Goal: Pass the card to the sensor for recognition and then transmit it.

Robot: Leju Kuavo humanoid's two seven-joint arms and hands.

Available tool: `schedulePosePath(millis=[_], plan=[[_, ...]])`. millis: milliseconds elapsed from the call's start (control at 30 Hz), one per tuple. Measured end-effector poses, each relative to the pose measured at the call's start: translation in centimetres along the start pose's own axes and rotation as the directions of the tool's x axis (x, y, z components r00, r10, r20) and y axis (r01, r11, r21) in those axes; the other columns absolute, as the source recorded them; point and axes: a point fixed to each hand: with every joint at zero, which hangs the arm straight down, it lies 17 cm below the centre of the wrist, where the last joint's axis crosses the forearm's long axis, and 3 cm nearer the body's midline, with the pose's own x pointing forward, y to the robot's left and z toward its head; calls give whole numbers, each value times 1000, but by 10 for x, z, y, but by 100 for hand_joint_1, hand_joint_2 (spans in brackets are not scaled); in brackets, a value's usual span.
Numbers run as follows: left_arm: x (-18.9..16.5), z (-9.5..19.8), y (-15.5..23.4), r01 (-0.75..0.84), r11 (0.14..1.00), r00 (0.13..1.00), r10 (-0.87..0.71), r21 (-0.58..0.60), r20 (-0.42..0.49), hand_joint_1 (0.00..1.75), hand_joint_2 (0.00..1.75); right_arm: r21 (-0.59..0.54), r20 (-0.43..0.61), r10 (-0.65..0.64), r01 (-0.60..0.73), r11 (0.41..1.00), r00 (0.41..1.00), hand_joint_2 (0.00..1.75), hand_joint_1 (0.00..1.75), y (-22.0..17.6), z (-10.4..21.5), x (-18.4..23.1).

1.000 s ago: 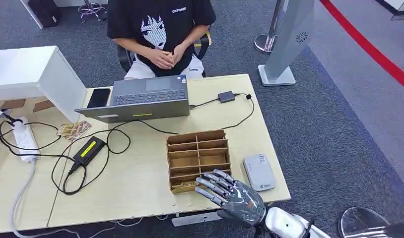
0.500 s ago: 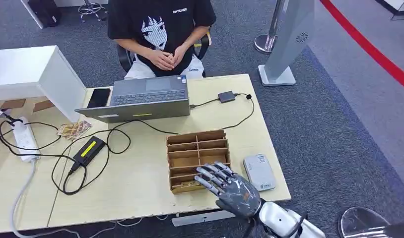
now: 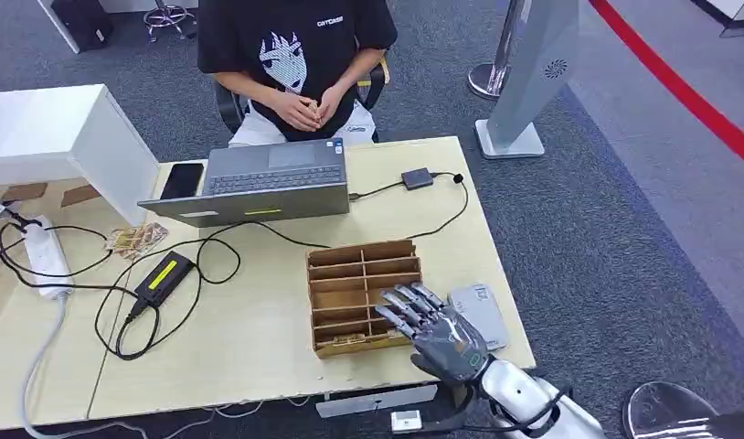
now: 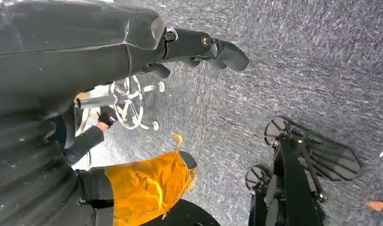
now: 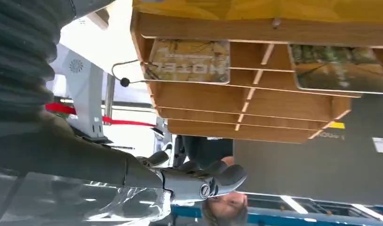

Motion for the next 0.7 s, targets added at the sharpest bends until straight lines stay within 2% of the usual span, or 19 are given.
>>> schedulePosePath(millis=[700], plan=[[-1, 1, -4, -124, 992, 992, 124, 2, -14, 0, 175, -15, -29, -1, 1, 1000, 1000, 175, 0, -6, -4, -12]])
